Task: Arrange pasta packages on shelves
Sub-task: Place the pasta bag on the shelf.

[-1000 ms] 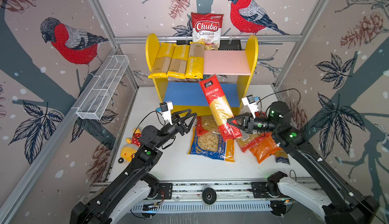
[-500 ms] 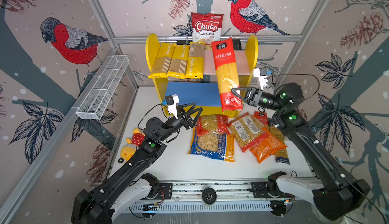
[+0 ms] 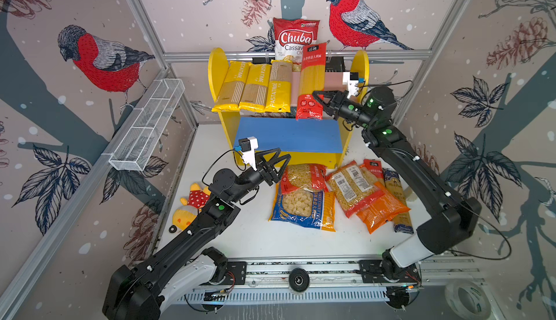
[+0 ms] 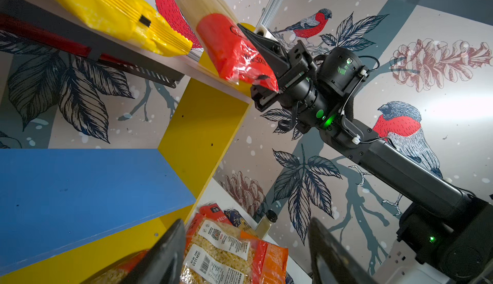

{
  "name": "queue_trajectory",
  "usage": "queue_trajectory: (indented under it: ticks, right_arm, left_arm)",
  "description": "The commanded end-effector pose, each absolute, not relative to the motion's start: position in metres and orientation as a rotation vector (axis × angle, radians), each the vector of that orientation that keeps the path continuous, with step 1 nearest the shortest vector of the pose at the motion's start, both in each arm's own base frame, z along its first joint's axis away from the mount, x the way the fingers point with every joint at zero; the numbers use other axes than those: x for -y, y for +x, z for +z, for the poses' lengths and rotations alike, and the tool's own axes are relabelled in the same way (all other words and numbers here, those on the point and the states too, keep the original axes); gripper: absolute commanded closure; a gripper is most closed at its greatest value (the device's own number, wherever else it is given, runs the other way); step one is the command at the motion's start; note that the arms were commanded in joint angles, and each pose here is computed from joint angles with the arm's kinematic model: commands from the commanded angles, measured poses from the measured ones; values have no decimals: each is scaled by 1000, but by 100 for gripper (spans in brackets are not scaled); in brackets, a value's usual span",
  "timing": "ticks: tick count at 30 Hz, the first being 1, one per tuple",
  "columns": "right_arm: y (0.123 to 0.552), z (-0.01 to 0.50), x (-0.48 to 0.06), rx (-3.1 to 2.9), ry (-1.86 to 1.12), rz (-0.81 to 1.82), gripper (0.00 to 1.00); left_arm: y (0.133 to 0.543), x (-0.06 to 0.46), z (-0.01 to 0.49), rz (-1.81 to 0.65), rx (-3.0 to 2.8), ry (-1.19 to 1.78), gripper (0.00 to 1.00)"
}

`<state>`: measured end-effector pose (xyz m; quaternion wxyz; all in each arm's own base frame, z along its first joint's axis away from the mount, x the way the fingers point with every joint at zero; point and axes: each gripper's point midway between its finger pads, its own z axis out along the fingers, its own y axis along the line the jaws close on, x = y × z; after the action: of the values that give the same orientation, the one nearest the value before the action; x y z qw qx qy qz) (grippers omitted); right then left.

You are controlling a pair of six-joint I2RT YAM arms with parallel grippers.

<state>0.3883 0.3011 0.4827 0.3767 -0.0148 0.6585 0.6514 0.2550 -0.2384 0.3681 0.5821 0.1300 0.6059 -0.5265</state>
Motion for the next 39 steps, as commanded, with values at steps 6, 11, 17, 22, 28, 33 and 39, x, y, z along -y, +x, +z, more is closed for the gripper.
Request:
queue_trajectory:
  ticks: [6,11,17,22,28,33,39]
  right_arm:
    - [425,482,-307,-1664,74,1591,78]
    - [419,466,-303,-1721,70,1559,49]
    - [402,443,-290,-1781,113,1523,33]
    - [393,424,-299,-1835,120,1516,27]
    - [401,422,-318,-1852,102,1530,33]
    - [404,424,-327,-1852,47,1547,55]
    - [396,437,-323,-1828,-67,1615,79]
  left_arm:
    - [254,236,372,-1217,-1378,291,29]
    - [255,236,368,-1203,-1390,290,29]
    - [258,240,363,-1206,-1400,300,29]
    - [260,244,359,-1217,-1403,304,29]
    - [258,246,358,-1223,-1406,303,29]
    - [257,244,356,-1211,-1411,298,29]
    - [259,245,353,-1209,-1419,302,29]
